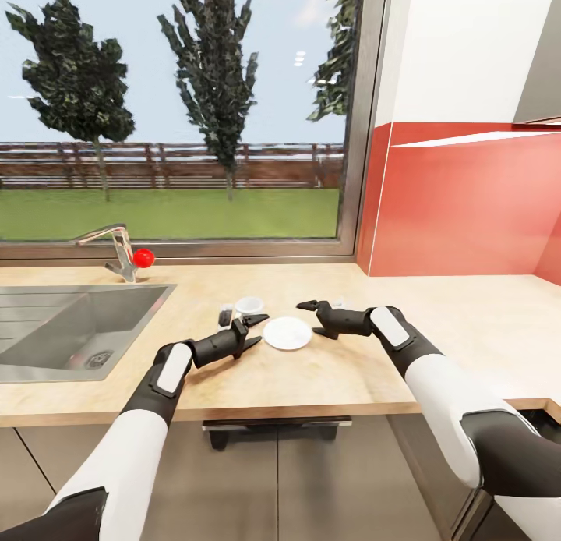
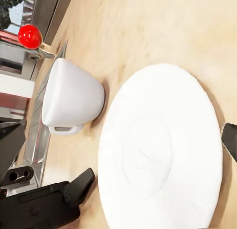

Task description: Set up a coffee station on the kitchen countertop: keep the coffee maker on the countertop, move the bottle of coffee from the kitchen shelf to the counter next to the coffee maker, place a paper coffee filter on top of the coffee maker, put the saucer next to the coffee maker with the coffee cup on the saucer, and place the electric kettle next to the coffee maker.

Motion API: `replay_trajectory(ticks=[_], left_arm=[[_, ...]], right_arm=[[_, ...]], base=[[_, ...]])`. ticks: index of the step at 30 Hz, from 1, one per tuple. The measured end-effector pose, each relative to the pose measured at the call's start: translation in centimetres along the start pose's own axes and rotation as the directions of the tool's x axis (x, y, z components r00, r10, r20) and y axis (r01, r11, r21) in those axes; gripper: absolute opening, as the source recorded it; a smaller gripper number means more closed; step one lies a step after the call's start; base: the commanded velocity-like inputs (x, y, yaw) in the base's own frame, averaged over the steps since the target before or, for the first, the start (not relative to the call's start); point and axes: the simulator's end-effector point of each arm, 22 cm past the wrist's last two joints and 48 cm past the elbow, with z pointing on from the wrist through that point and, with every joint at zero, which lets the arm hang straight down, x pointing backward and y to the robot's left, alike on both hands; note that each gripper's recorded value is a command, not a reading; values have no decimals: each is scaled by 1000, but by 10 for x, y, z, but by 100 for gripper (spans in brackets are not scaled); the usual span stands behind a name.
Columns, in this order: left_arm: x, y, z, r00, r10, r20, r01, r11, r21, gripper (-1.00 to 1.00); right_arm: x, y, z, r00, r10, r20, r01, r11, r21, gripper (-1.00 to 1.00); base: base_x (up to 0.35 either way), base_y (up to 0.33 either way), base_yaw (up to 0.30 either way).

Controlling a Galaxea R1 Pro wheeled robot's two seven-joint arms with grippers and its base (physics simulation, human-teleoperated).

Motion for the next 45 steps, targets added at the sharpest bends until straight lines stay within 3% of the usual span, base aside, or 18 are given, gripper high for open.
replay_trajectory(ticks=[6,8,16,45], left_arm=[[1,0,3,1000,18,1,-18,1000,-15,100],[0,2,4,1000,2,3,-2,999,-35,100],[-6,10,8,999,43,10,-42,990,-133,100],[-5,10,12,999,38,4,-37,990,-139,100]], right_arm=[[5,5,5,1000,-1,-9,1,1000,-8,100],[5,5,5,1000,-1,-9,1,1000,-8,100],[6,6,6,1000,-2,-11,2,1000,-8,100],[14,14,13,1000,-5,-24,4,1000,-21,100]], base=[[0,0,0],[0,0,0],[0,0,0],[0,0,0]])
